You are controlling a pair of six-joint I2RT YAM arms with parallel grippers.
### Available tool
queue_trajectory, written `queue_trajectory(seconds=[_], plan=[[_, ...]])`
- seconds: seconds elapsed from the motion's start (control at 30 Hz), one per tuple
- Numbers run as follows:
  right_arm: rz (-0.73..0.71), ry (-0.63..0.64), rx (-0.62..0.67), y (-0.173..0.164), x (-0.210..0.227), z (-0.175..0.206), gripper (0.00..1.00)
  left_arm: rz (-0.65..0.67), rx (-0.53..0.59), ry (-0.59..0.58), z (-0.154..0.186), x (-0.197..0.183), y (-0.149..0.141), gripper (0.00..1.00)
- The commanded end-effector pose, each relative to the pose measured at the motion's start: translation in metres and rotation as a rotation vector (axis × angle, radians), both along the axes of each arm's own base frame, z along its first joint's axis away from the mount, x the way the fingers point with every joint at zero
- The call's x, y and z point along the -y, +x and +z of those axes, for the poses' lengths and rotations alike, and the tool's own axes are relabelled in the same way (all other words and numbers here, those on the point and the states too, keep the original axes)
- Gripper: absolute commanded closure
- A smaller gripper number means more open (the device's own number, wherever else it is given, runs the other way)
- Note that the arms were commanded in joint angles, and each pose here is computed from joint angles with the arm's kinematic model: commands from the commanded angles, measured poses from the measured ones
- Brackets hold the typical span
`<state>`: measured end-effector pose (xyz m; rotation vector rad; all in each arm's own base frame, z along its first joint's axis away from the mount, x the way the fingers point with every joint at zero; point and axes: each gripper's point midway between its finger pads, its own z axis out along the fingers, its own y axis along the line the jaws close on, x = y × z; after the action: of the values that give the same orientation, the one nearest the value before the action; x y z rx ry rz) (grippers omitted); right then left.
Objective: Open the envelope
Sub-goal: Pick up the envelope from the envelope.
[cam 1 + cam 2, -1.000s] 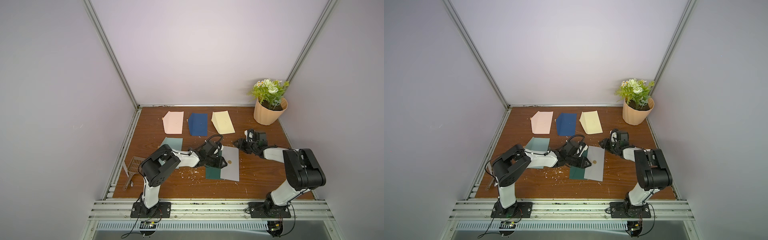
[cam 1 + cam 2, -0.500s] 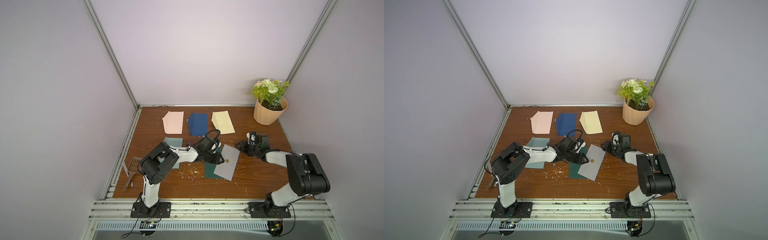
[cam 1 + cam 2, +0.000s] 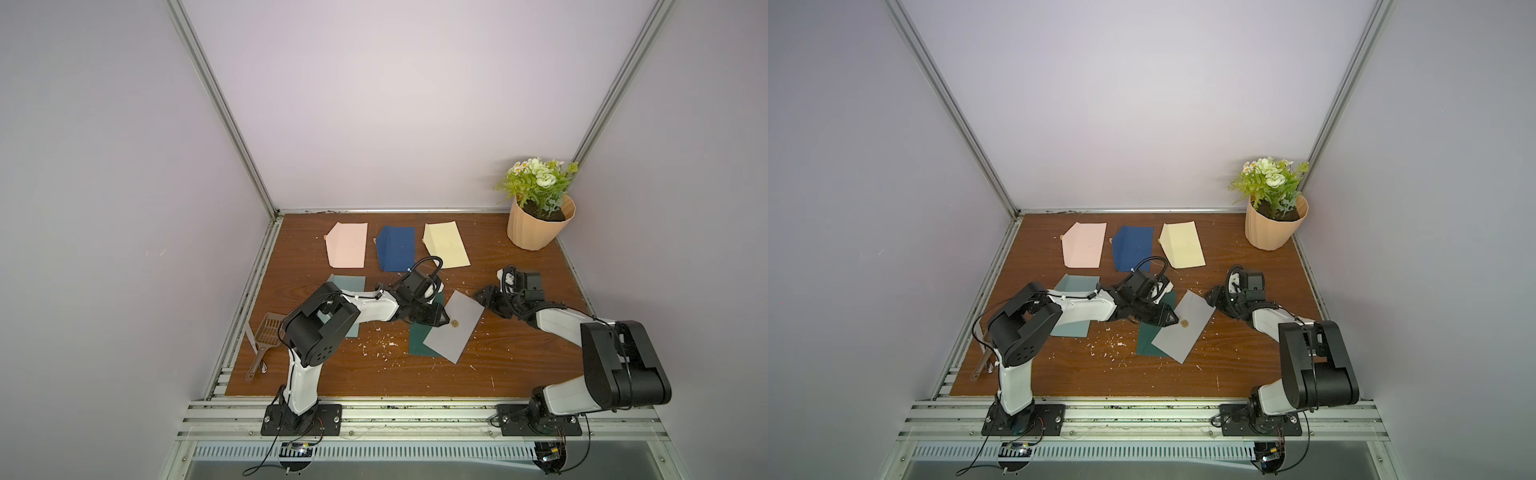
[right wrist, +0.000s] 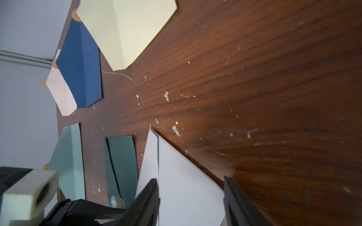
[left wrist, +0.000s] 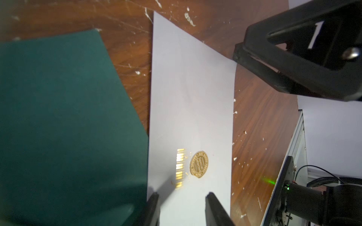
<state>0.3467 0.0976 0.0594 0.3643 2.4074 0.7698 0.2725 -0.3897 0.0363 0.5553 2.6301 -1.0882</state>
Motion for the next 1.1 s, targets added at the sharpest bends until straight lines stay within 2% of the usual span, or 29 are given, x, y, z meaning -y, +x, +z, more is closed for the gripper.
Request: queue_trajectory(seconds=[0.0,0.43,0.77,1.07], plan=[[-0.001,-0.031,-0.004,0.004,0.005,0.011,0.42,0.047,-0.100,0.254,-0.068,-0.048,-0.011,0.58],[-0.037,-0.055,-0.074,-0.004,0.025,-0.009,0.43,0.000,-0.117,0.341,-0.083,-0.061,-0.015,0.58],[0.006,0.023,-0.110,-0.004,0.016,-0.028,0.45,-0.020,-0.126,0.365,-0.088,-0.064,-0.016,0.58],[0.014,0.049,-0.099,-0.012,0.012,-0.024,0.46,-0.019,-0.132,0.373,-0.092,-0.066,-0.015,0.58]])
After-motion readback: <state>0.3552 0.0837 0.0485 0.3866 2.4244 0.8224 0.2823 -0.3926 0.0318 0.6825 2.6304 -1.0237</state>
